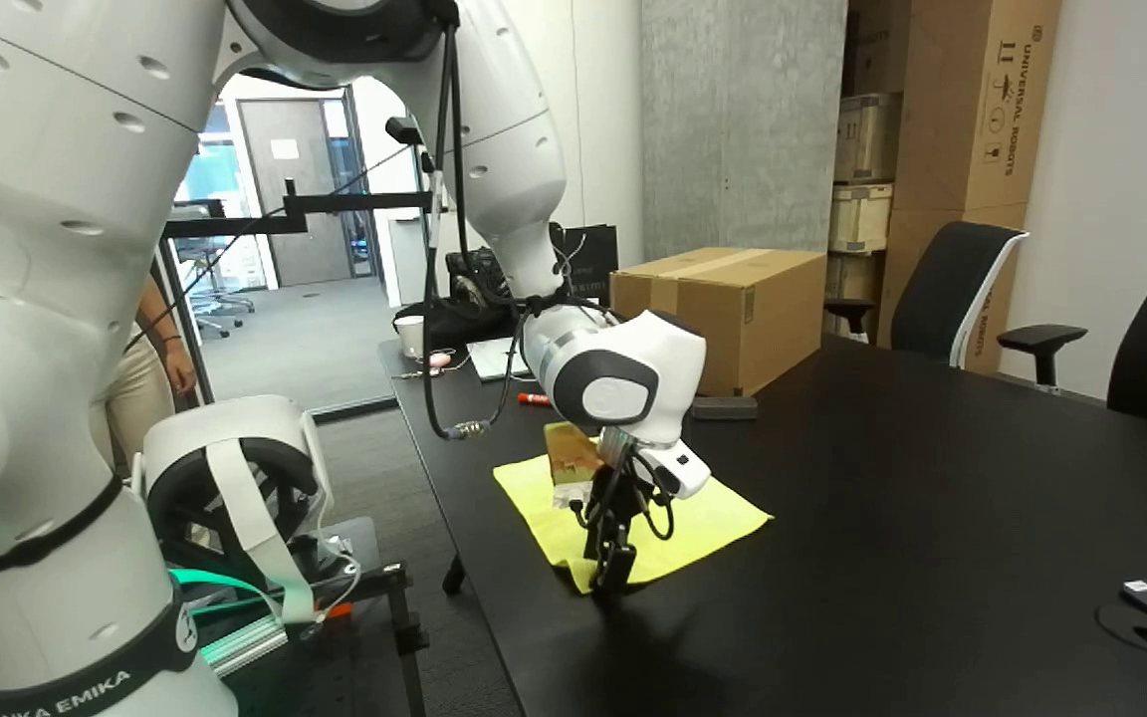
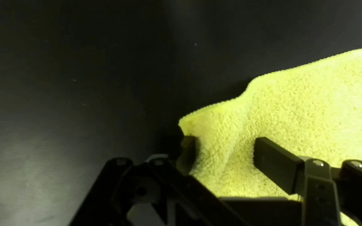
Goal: Fold the yellow cloth
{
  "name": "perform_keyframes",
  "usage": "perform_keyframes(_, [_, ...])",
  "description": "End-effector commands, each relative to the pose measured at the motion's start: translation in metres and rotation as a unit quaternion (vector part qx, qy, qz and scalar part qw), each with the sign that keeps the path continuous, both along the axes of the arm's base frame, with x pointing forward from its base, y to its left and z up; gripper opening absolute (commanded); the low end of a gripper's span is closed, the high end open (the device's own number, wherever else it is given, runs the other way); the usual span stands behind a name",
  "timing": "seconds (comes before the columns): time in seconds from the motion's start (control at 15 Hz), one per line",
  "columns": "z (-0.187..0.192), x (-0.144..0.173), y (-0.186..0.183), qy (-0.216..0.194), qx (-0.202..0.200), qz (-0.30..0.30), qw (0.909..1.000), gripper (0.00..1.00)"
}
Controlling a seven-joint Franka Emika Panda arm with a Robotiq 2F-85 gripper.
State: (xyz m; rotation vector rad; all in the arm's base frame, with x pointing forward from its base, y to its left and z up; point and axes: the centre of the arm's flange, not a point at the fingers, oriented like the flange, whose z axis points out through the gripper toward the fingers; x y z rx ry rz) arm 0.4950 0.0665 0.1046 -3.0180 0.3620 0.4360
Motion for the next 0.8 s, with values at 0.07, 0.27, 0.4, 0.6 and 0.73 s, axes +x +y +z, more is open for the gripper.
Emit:
perform_keyframes(0.07, [0.006,-0.004,0.014,0.018,-0.012,0.013,0.9997,0.16])
perform_keyframes(0.27, [0.012,-0.004,0.020,0.024,-0.019,0.026,0.9992,0.03])
perform_keyframes(0.4, [0.018,-0.006,0.022,0.029,-0.024,0.035,0.9987,0.06])
perform_keyframes(0.6, [0.029,-0.005,0.025,0.031,-0.030,0.044,0.9981,0.05])
perform_keyframes(0.73, [0.038,0.000,0.025,0.024,-0.026,0.051,0.9981,0.04])
